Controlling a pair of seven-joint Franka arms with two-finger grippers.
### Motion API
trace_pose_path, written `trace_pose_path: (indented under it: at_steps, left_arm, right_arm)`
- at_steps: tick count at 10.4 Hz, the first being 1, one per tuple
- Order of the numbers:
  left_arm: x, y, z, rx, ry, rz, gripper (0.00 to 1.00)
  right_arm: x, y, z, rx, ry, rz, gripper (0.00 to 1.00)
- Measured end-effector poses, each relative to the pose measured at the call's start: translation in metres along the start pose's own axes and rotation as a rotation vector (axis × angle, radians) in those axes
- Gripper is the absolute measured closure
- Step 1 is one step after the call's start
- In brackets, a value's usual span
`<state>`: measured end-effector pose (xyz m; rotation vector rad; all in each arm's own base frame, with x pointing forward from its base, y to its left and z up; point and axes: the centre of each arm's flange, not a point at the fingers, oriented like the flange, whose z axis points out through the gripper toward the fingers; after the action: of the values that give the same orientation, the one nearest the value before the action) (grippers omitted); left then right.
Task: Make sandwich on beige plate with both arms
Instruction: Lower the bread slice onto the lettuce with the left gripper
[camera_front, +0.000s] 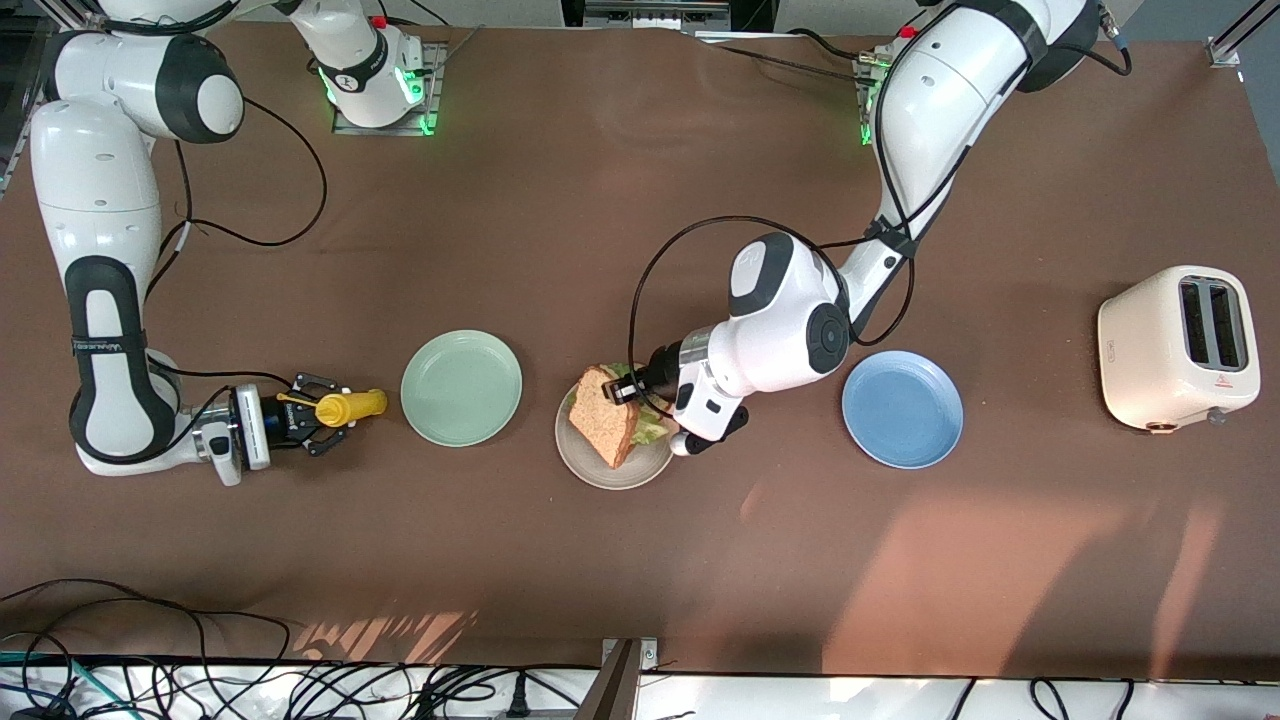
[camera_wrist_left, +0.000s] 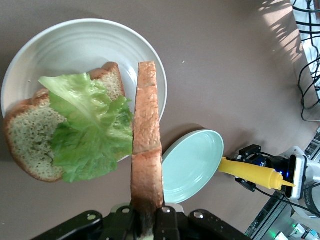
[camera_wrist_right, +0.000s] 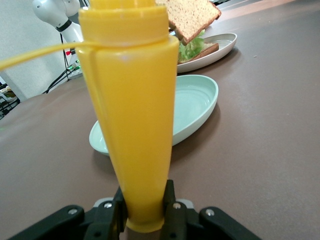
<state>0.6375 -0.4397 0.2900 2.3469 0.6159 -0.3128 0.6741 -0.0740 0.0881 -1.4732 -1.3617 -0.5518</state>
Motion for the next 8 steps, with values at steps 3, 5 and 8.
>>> trace_pose_path:
  at_steps: [3, 5, 8]
  left_arm:
    - [-0.004, -0.008, 0.013, 0.022, -0.014, -0.004, 0.89]
    - [-0.005, -0.017, 0.02, 0.04, -0.023, -0.011, 0.89]
    - [-0.002, -0.027, 0.029, 0.059, -0.029, -0.024, 0.85]
  right_arm:
    - [0.015, 0.0, -0.01, -0.015, -0.011, -0.03, 0.6]
    - [0.018, 0.0, -0.012, -0.016, -0.011, -0.047, 0.35]
    - [0.018, 0.0, -0.012, -0.015, -0.009, -0.055, 0.0]
